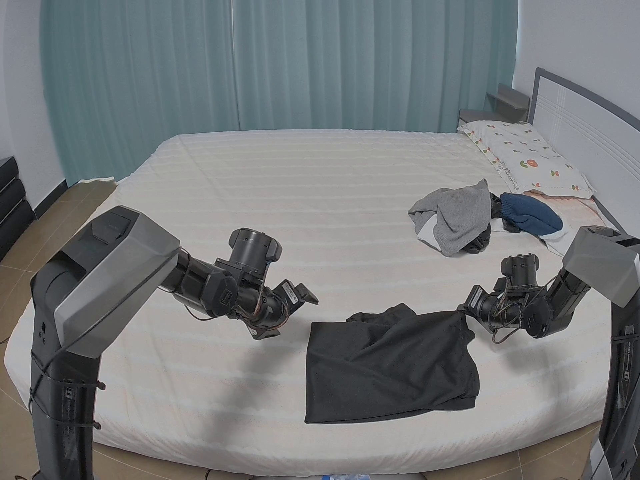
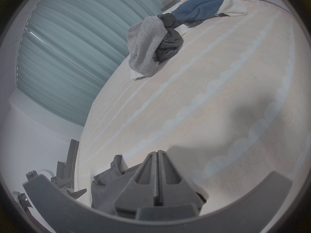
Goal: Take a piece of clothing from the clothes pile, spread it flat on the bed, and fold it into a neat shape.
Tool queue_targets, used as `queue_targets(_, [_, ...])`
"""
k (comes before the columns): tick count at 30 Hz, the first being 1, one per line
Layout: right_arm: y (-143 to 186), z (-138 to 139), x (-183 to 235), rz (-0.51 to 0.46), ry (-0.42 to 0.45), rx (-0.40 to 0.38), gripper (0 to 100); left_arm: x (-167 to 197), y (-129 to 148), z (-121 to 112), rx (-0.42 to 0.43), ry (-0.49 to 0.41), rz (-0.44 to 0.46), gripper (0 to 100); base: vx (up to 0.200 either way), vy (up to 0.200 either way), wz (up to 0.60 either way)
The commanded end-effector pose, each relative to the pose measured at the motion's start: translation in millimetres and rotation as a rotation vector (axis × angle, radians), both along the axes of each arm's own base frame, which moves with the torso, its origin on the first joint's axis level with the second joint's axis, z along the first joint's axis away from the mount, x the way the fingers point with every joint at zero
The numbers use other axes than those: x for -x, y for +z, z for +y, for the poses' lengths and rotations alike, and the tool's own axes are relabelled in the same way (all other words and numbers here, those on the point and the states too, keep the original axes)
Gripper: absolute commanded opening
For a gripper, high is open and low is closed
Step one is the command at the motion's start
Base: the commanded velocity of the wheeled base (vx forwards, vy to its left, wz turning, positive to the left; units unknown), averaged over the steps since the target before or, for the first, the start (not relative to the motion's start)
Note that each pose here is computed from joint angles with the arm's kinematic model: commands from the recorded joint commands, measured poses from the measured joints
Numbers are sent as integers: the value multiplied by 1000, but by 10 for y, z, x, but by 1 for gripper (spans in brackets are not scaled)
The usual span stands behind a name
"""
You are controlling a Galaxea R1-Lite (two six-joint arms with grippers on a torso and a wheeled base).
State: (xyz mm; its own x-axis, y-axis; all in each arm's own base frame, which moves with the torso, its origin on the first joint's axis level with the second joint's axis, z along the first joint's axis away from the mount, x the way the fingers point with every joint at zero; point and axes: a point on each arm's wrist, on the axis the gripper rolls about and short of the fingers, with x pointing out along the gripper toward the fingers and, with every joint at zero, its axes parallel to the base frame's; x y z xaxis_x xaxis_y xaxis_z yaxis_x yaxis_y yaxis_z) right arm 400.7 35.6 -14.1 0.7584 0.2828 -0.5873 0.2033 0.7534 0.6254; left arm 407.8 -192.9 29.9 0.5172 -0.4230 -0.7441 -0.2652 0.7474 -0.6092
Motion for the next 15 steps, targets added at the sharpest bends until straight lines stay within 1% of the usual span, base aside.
queue_targets(1, [-2, 15, 3, 0, 4, 0, 0, -22, -176, -226, -24, -25, -3, 100, 0, 0, 0])
queue_targets(9, [8, 38, 21, 2, 11, 0, 0, -99, -227, -412, -19, -45, -30, 100, 0, 0, 0])
queue_targets(15, [17, 39, 18, -1, 11, 0, 0, -122, -275, -424, -20, -48, -32, 100, 0, 0, 0])
